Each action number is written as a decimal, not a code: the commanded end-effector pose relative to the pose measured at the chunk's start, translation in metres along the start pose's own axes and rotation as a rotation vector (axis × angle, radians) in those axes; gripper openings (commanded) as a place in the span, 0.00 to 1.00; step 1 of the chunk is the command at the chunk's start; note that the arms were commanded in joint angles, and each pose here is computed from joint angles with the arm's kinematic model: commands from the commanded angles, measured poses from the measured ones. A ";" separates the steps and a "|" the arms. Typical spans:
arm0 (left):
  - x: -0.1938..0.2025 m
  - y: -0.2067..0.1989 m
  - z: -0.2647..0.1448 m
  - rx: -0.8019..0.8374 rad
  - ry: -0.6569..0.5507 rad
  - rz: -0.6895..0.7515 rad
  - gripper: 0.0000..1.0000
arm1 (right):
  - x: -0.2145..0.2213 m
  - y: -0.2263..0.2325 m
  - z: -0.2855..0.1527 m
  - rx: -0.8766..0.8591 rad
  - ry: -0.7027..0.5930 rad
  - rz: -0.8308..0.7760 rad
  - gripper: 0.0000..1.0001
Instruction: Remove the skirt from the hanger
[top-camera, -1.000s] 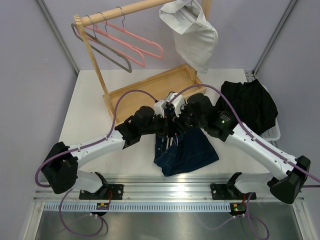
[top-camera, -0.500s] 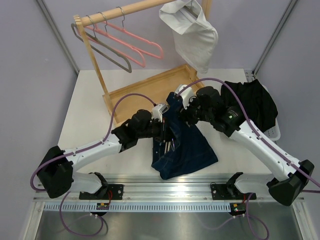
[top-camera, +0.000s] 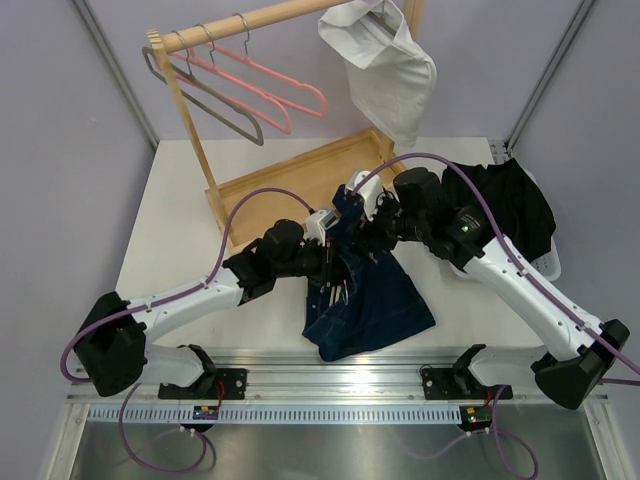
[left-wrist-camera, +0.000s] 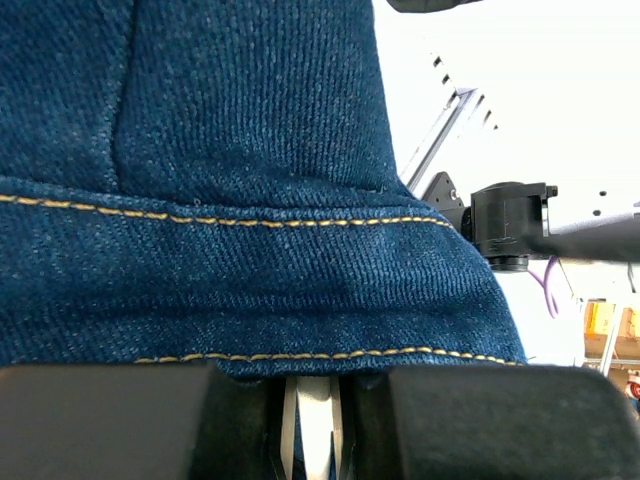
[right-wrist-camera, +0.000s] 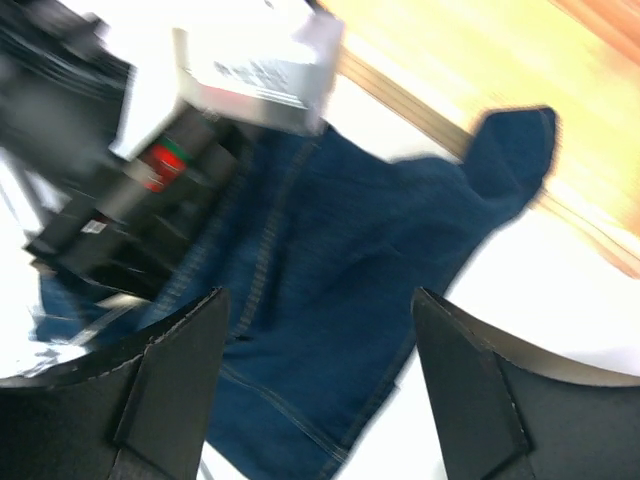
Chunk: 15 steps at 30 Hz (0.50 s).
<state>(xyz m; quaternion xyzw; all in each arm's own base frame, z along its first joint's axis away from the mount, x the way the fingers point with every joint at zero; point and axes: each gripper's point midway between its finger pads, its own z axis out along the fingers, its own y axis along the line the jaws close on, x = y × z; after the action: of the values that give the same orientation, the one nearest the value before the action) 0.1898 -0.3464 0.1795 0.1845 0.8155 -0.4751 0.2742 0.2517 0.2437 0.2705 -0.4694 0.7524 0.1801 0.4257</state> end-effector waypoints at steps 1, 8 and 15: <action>-0.017 -0.028 -0.007 0.087 -0.034 0.048 0.00 | -0.024 0.025 -0.005 -0.144 -0.053 0.056 0.81; -0.022 -0.025 -0.002 0.068 -0.039 0.046 0.00 | -0.018 0.038 0.000 -0.209 -0.031 0.101 0.81; -0.037 -0.021 0.002 0.020 -0.067 0.018 0.00 | -0.002 0.033 0.007 -0.102 0.000 0.074 0.87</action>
<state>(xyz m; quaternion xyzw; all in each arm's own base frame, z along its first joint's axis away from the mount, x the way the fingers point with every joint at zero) 0.1939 -0.3486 0.1823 0.1802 0.8217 -0.4680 0.2710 0.2244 0.2684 0.2588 -0.4727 0.7575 0.2541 0.3717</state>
